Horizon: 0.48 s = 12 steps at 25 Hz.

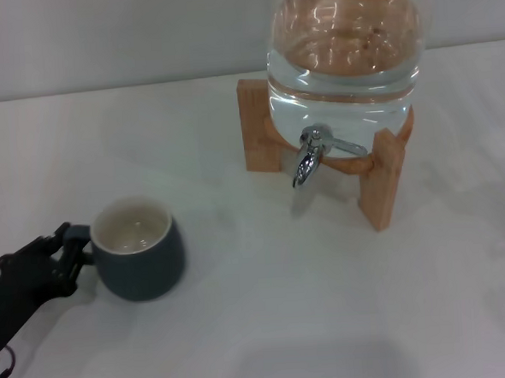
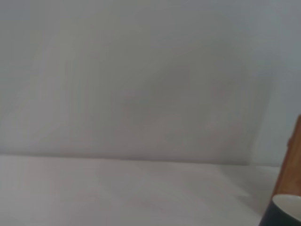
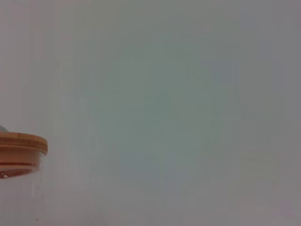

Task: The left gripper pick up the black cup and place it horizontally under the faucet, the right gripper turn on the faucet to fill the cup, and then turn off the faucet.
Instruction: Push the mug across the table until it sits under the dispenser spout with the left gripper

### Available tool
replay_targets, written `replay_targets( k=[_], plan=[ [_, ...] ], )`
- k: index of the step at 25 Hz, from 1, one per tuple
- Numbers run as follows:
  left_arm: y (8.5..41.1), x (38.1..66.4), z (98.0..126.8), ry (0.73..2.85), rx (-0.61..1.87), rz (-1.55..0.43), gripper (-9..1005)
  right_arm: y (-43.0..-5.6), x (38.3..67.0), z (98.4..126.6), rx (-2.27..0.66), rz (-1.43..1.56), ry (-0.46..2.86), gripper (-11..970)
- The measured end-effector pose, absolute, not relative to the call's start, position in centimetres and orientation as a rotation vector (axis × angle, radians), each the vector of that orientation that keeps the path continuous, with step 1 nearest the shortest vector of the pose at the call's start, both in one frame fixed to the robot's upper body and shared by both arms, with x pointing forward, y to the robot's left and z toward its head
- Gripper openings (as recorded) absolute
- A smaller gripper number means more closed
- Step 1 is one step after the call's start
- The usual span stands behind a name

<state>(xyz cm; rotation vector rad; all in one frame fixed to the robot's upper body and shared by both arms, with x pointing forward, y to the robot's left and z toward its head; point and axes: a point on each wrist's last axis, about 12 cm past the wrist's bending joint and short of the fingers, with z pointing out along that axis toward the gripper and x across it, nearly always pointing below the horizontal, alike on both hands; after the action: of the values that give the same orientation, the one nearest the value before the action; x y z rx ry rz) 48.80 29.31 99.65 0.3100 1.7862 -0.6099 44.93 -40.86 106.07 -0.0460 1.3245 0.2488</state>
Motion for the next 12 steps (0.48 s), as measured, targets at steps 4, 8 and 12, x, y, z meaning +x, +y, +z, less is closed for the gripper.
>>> replay_targets(
  k=[4,8,12],
  plan=[
    [27.9,50.2,100.3,1.765,0.378,-0.643,192,-40.7,45.0,106.0,-0.046,0.252,1.324,827],
    [26.2,51.4,100.8,1.754,0.464,-0.687,192,-40.4,45.2,105.9,-0.044,0.261,1.324,827],
    [24.6,52.2,101.0,1.755,0.523,-0.721,192,-40.2,45.4,105.9,-0.046,0.269,1.325,826]
  ],
)
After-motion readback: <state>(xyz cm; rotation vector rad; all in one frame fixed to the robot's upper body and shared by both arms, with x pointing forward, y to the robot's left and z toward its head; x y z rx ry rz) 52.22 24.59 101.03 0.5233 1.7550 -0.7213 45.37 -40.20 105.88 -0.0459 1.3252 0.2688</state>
